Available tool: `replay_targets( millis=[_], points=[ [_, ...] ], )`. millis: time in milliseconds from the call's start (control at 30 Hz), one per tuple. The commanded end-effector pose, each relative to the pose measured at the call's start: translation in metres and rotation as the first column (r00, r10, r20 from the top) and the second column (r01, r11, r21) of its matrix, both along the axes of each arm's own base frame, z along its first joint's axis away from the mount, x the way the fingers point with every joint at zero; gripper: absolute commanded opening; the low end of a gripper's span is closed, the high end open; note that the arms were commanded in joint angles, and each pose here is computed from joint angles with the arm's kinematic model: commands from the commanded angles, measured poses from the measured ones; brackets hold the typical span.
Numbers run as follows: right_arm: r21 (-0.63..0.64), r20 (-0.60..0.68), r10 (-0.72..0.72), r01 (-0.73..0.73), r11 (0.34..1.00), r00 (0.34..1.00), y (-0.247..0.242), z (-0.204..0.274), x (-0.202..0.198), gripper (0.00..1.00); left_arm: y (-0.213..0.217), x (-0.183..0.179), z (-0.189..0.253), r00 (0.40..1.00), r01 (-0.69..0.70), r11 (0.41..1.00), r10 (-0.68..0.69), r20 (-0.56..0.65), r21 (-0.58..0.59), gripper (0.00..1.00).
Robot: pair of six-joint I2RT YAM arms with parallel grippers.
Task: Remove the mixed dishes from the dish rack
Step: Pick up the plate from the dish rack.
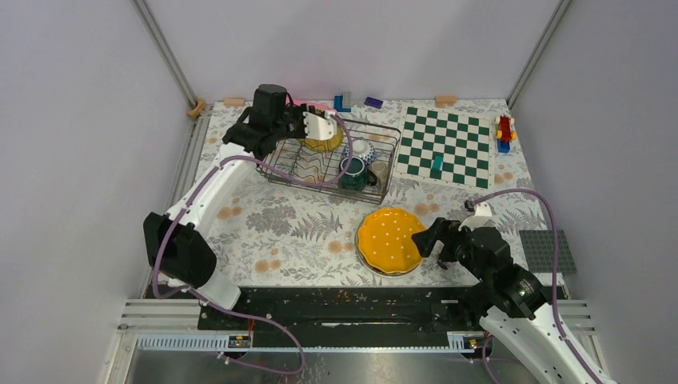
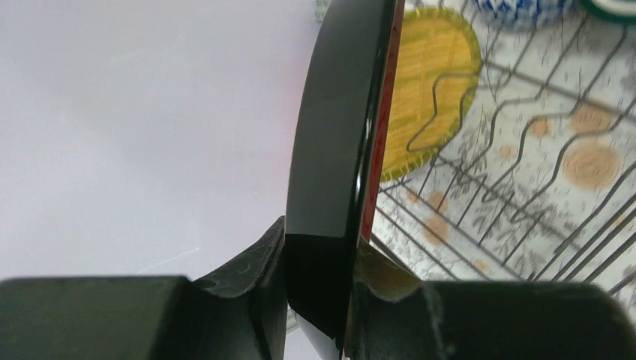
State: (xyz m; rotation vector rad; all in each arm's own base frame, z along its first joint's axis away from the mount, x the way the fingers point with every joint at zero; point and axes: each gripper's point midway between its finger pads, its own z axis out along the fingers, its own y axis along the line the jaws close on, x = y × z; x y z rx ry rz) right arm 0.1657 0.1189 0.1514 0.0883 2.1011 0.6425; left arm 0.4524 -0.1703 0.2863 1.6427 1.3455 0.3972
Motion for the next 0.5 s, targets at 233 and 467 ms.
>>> replay_targets(
  millis=[233, 467],
  points=[
    [0.077, 0.084, 0.045, -0.051, 0.996, 0.995, 0.013, 0.011, 0.002, 1.00, -0.051, -0.068, 0.188, 0.939, 0.224, 0.721, 0.022, 0.344, -0.655, 0.00],
    [0.110, 0.102, 0.067, -0.078, 0.991, 0.992, 0.019, 0.009, 0.001, 1.00, -0.038, -0.076, 0.237, 0.966, 0.125, 0.377, 0.165, 0.200, -0.918, 0.00]
  ],
)
